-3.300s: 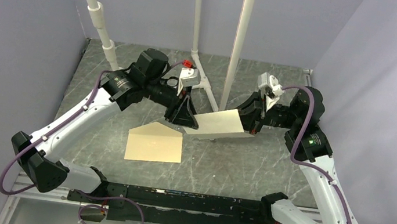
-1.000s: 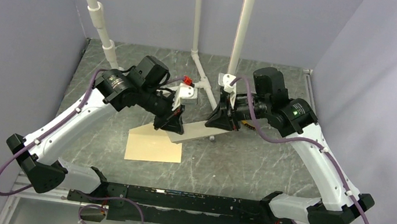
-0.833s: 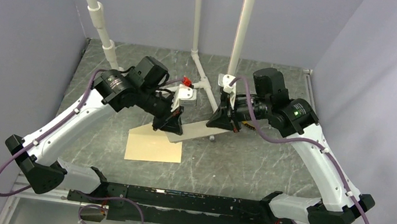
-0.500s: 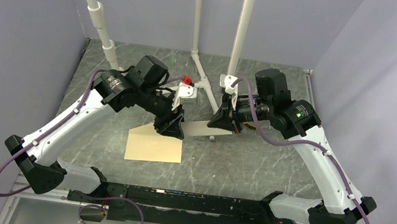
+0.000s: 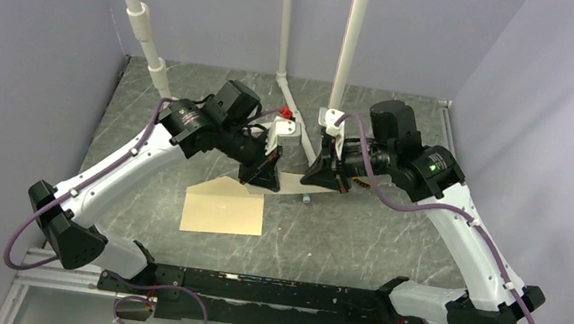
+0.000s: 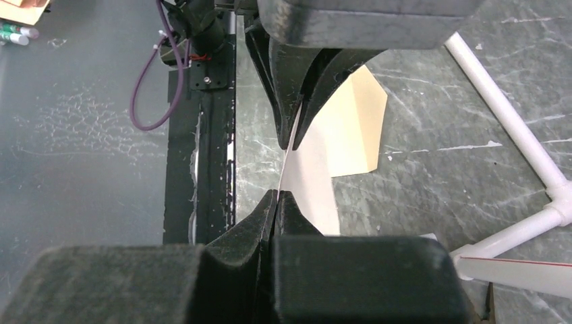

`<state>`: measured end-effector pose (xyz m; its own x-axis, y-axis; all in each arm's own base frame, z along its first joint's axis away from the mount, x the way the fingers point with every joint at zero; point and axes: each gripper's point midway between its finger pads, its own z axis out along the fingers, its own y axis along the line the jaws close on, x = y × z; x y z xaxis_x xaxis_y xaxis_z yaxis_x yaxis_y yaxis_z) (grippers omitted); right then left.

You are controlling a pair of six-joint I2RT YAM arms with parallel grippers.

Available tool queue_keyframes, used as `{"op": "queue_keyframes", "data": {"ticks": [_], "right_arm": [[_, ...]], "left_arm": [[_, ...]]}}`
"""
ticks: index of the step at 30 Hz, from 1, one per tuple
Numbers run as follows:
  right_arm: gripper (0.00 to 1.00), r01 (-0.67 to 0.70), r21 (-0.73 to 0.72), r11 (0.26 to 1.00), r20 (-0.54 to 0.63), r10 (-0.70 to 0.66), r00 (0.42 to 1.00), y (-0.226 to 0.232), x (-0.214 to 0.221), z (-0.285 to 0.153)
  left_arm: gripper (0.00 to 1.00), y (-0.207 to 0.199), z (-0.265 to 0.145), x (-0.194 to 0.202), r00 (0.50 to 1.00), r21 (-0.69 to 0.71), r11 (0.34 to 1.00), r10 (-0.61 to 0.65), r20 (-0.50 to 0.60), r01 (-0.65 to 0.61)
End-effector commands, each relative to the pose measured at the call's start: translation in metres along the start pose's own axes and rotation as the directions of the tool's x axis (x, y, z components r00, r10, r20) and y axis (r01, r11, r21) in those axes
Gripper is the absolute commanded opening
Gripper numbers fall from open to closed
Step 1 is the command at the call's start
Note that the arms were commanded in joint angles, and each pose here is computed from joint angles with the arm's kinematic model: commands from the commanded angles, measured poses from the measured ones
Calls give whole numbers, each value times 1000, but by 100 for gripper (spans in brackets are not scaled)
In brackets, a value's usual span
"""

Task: Place the letter into the envelope and seal it

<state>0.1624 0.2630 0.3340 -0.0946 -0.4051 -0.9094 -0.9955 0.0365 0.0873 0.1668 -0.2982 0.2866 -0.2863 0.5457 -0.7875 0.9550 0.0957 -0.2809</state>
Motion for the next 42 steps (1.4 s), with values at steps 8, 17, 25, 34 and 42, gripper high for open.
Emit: {"op": "queue_keyframes", "data": {"ticks": [8, 17, 25, 34, 42], "right_arm": [[73, -75, 353, 932, 212, -2, 977, -32, -36, -34], [86, -575, 484, 660, 698, 106, 708, -72, -72, -95], [87, -699, 193, 689, 800, 302, 518, -67, -81, -63], [85, -641, -85, 763, 804, 432, 409, -55, -109, -38], [74, -446, -183, 876, 797, 398, 455, -20, -130, -41]], "left_arm": [[2, 8, -29, -37, 981, -199, 979, 86, 173, -51], [2, 28, -48, -76, 911, -334, 928, -12, 411, 163], [3, 27, -68, -104, 800, -306, 902, -69, 596, 306], [2, -35, -67, -117, 789, -60, 992, -48, 613, 107], [2, -39, -65, -118, 786, -23, 993, -75, 614, 113]]}}
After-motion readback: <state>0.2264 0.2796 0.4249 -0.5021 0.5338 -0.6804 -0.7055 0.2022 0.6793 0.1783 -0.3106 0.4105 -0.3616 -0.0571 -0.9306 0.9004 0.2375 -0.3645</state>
